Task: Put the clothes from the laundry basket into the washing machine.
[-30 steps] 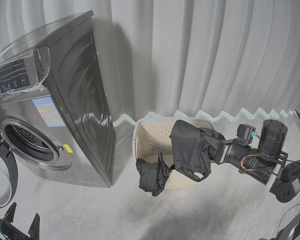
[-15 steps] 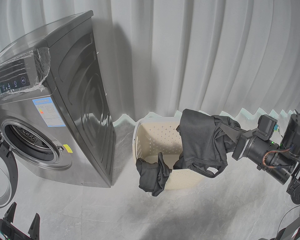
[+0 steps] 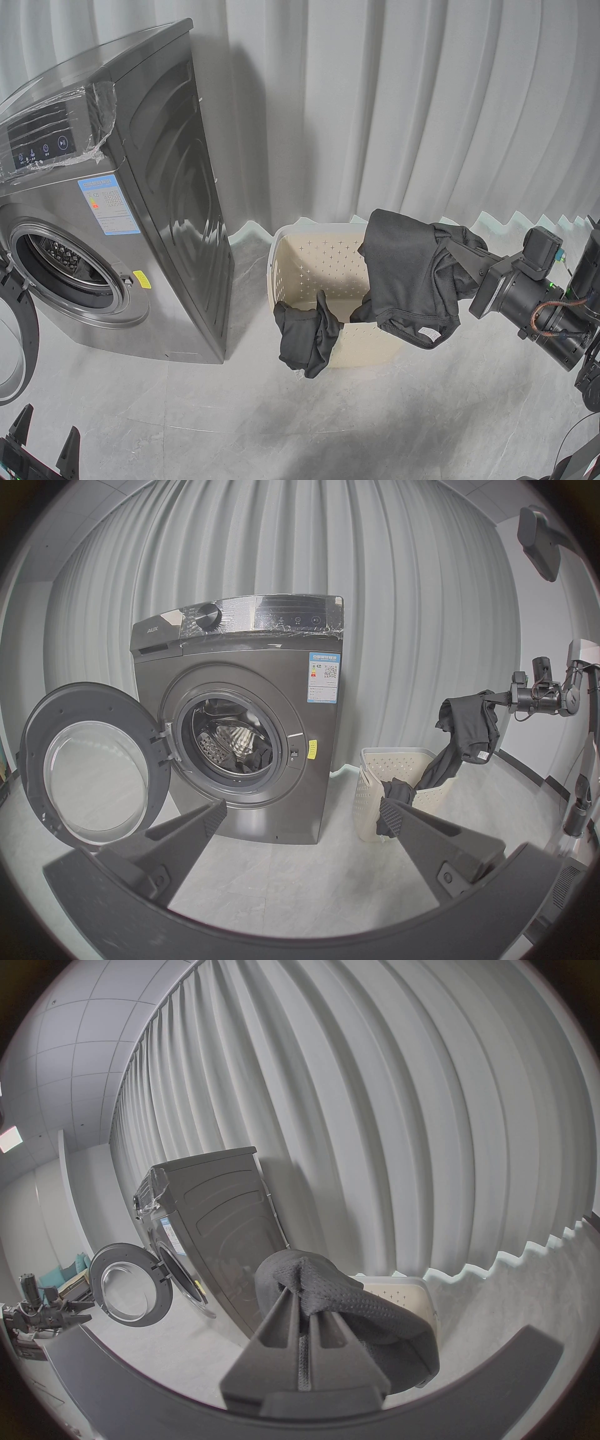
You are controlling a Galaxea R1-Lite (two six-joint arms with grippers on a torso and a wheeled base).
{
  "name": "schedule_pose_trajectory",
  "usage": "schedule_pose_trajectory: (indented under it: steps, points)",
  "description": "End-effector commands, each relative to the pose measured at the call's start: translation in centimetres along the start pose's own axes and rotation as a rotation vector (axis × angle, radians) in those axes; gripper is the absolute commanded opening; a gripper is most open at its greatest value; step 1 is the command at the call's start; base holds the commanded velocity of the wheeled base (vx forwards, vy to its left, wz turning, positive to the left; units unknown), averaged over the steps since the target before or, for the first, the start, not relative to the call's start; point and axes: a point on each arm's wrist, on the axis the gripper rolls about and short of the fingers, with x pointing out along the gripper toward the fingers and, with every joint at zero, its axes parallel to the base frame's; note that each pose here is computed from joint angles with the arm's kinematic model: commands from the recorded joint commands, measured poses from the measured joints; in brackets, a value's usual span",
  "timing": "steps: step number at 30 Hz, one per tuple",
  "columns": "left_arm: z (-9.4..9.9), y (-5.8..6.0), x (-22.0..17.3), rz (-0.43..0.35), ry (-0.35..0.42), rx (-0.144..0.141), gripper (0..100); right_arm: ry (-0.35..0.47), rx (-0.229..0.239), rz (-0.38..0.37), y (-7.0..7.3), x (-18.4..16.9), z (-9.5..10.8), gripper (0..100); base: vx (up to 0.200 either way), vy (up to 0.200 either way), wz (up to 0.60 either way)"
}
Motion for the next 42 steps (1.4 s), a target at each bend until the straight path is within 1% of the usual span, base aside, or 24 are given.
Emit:
schedule_pose_trajectory:
  steps: [1, 3, 7, 10, 15, 28, 34, 40, 42]
  points:
    - [-0.49, 0.02, 0.00, 0.001, 0.000, 0.000, 100, 0.002, 0.000, -0.005, -0.01, 0.00, -0.06, 0, 0.000, 0.000, 0.00]
    - [-0.49, 0.02, 0.00, 0.001, 0.000, 0.000, 100, 0.001, 0.000, -0.009, -0.02, 0.00, -0.06, 0, 0.000, 0.000, 0.00]
    - [-0.49, 0.02, 0.00, -0.001, 0.000, 0.000, 100, -0.007, -0.003, -0.055, -0.19, -0.07, 0.00, 0, 0.000, 0.000, 0.00]
    - [-0.46, 0.02, -0.01, -0.002, 0.000, -0.002, 100, -0.006, -0.002, -0.064, -0.19, -0.14, -0.04, 0, 0.000, 0.200, 0.00]
    - [-0.46, 0.02, -0.01, -0.002, 0.000, -0.002, 100, 0.010, -0.004, -0.065, -0.23, -0.02, -0.45, 0, 0.000, 0.200, 0.00]
    - [-0.46, 0.02, -0.01, 0.001, 0.000, -0.006, 100, 0.013, -0.001, -0.056, -0.15, 0.00, -0.50, 0, 0.000, 0.200, 0.00]
    - [-0.44, 0.02, -0.01, -0.001, -0.001, -0.006, 100, -0.008, 0.000, -0.050, -0.05, 0.02, -0.27, 0, 0.000, 0.200, 0.00]
    - [-0.46, 0.02, -0.01, 0.001, 0.000, -0.006, 100, -0.006, 0.000, -0.049, -0.05, 0.00, -0.30, 0, 0.000, 0.000, 0.00]
    - [-0.46, 0.02, -0.01, -0.001, 0.000, -0.008, 100, -0.009, 0.002, -0.048, -0.04, -0.01, -0.23, 0, -0.200, 0.000, 0.00]
